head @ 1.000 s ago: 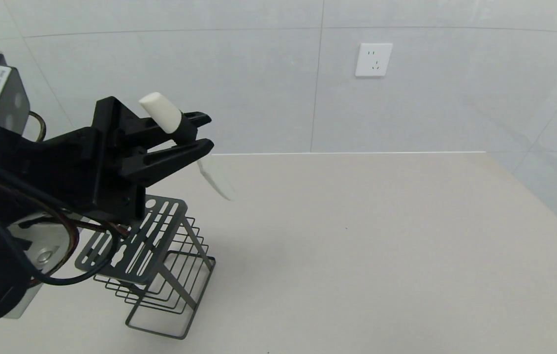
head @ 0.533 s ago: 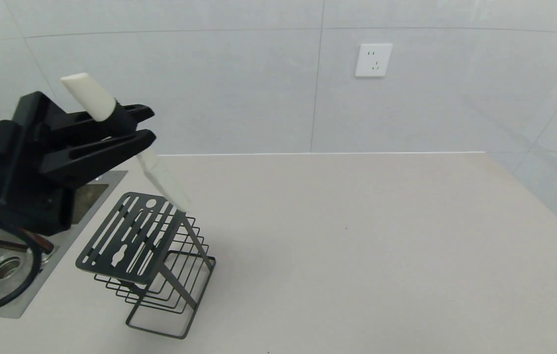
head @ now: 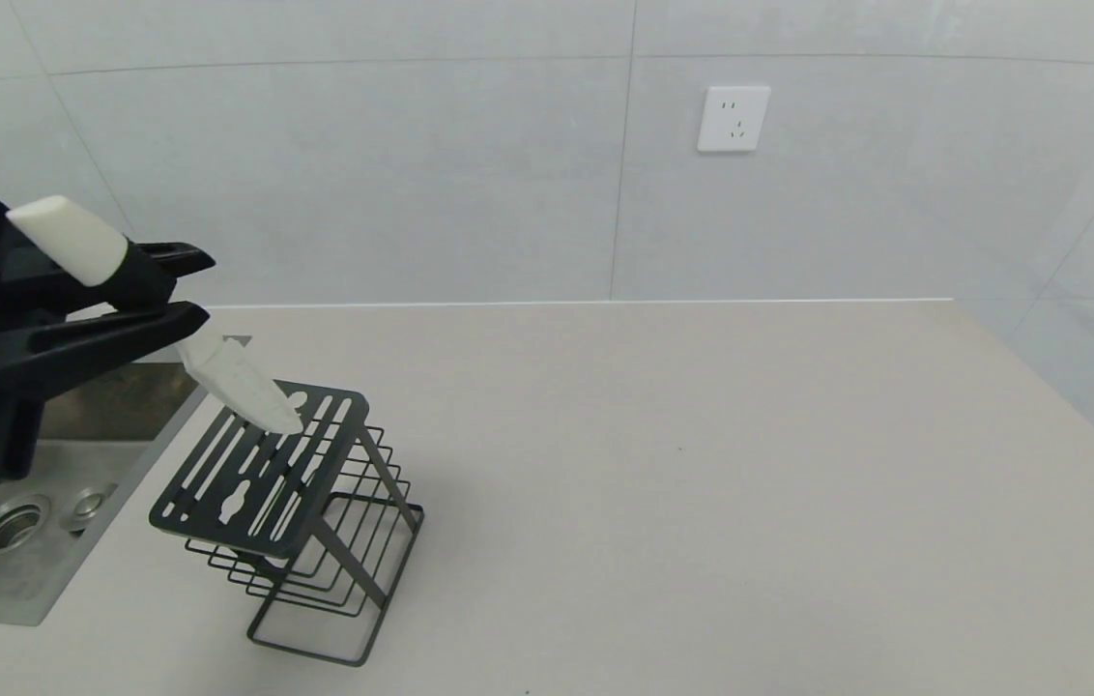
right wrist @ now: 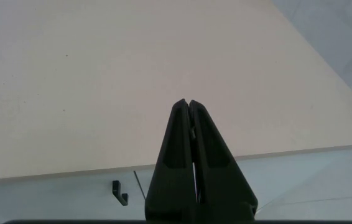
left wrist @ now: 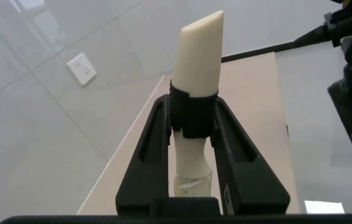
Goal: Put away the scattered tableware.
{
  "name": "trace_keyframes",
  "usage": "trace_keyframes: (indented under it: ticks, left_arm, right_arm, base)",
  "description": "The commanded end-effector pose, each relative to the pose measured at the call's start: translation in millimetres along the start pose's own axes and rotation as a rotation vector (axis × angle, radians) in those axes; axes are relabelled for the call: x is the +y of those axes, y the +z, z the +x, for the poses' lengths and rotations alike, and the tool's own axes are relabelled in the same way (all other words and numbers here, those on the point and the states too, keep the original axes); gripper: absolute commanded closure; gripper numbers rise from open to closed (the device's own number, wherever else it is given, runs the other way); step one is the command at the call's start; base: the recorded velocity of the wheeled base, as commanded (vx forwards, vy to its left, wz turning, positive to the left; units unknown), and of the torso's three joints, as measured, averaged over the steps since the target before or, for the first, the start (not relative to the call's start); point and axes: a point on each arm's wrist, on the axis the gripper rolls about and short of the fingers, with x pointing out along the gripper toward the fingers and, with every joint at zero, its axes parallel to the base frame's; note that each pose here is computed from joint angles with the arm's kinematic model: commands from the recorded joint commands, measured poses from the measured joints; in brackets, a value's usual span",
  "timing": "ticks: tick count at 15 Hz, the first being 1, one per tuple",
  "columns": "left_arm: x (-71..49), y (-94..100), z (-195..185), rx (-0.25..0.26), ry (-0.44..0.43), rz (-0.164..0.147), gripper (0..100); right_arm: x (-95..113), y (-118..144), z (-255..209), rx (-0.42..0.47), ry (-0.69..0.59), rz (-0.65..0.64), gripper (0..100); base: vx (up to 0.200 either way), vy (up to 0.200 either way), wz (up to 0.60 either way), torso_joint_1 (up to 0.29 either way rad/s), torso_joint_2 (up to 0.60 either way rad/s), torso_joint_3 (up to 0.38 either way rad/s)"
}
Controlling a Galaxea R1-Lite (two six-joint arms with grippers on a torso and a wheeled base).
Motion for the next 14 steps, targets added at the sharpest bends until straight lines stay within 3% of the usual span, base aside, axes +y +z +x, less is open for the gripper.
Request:
trace_keyframes:
  ticks: [1, 3, 4, 6, 8, 10, 14]
  left_arm:
    - [19.0, -17.4, 5.3, 0.003, -0.040, -0.018, 100]
    - [29.6, -29.1, 7.1, 0.006, -0.073, -0.031, 100]
    - [41.9, -36.7, 7.2, 0.013, -0.071, -0.034, 100]
    - [50.4, -36.4, 9.6, 0.009, -0.076, -0.021, 100]
    - [57.9, -31.6, 11.3, 0.005, -0.076, -0.041, 100]
    - [53.4, -32.2, 10.3, 0.006, -0.076, -0.050, 100]
    - [30.1, -31.2, 8.3, 0.006, -0.089, -0.096, 100]
  right_arm:
    - [0.0, 0.2, 0.4, 0.004, 0.001, 0.000, 100]
    - [0.0, 0.0, 0.3, 0.004, 0.001, 0.000, 100]
    - [0.0, 0.0, 0.4, 0.006, 0.002, 0.000, 100]
    - [0.0, 0.0, 0.3, 0.004, 0.002, 0.000, 100]
    - [0.0, 0.0, 0.3, 0.004, 0.002, 0.000, 100]
    - [0.0, 0.0, 0.4, 0.006, 0.002, 0.000, 100]
    - [0.0, 0.0, 0.3, 0.004, 0.004, -0.002, 100]
  base:
    - [0.000, 0.000, 0.00, 0.000, 0.00, 0.000]
    - [0.000, 0.000, 0.00, 0.000, 0.00, 0.000]
    - [0.000, 0.000, 0.00, 0.000, 0.00, 0.000]
    - [0.000, 0.000, 0.00, 0.000, 0.00, 0.000]
    - [0.000, 0.000, 0.00, 0.000, 0.00, 0.000]
    - [0.000, 0.000, 0.00, 0.000, 0.00, 0.000]
    - [0.000, 0.000, 0.00, 0.000, 0.00, 0.000]
